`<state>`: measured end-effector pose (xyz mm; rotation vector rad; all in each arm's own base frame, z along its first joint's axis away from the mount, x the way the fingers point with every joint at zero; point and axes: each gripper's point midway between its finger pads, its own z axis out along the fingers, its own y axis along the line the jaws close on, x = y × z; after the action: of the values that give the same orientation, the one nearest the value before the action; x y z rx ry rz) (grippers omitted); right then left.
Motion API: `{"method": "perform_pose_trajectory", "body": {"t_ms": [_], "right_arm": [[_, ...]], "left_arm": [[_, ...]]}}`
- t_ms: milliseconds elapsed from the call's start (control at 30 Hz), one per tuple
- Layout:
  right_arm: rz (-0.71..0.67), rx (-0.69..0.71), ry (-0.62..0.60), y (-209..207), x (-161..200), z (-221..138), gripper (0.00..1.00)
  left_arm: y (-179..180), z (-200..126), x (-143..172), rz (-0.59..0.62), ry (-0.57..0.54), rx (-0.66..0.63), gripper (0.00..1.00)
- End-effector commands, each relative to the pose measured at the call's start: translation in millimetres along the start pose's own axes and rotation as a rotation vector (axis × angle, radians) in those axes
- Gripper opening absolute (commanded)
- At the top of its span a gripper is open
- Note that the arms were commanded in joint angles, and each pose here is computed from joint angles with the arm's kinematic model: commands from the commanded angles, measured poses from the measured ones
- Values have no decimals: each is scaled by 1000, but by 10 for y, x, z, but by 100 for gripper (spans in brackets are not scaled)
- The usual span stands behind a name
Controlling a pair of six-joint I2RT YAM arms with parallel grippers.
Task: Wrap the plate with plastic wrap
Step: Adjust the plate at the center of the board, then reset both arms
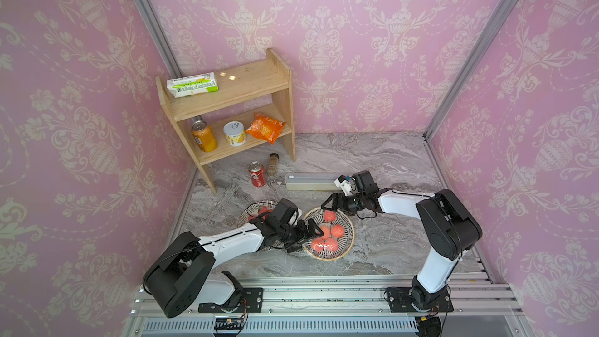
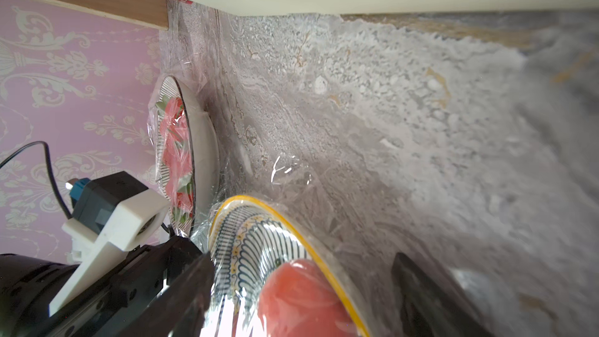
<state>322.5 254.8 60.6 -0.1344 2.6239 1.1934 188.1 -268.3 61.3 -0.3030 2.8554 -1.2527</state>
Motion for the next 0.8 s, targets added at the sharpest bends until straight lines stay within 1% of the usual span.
{"method": "perform_pose_trajectory", "body": {"t_ms": [0, 100, 167, 267, 367, 433, 500, 567, 667, 700, 733, 767], "right_arm": [[-28, 140, -115, -103, -194, -467, 91], [-25, 288, -233, -244, -318, -961, 96], [-28, 370, -305, -285, -354, -1278, 100], [-45, 490, -383, -326, -370, -1704, 100], [-36, 629, -474, -454, -385, -2149, 100], [-6, 693, -564, -584, -384, -2435, 100], [27, 743, -635, -752, -364, -2631, 100], [23, 763, -681, -923, -369, -2691, 100], [-50, 792, -712, -1159, -411, -2594, 100], [-65, 801, -722, -1220, -441, -2560, 100], [-57, 814, -724, -1293, -460, -2534, 100], [-60, 811, -726, -1323, -492, -2502, 100]], "left_arm": [[-68, -79, -191, 78, -67, -59, 99], [85, -345, -383, 125, -225, -202, 99], [128, -535, -473, 147, -316, -252, 99], [126, -826, -581, 213, -413, -318, 99], [30, -1243, -760, 301, -521, -386, 99], [-10, -1602, -940, 357, -628, -434, 99], [5, -1955, -1120, 395, -736, -486, 99], [62, -2290, -1285, 431, -852, -560, 99], [205, -2665, -1519, 483, -1018, -686, 99], [254, -2764, -1590, 485, -1066, -716, 99], [343, -2851, -1649, 458, -1099, -744, 99], [463, -2866, -1678, 438, -1104, -770, 99]]}}
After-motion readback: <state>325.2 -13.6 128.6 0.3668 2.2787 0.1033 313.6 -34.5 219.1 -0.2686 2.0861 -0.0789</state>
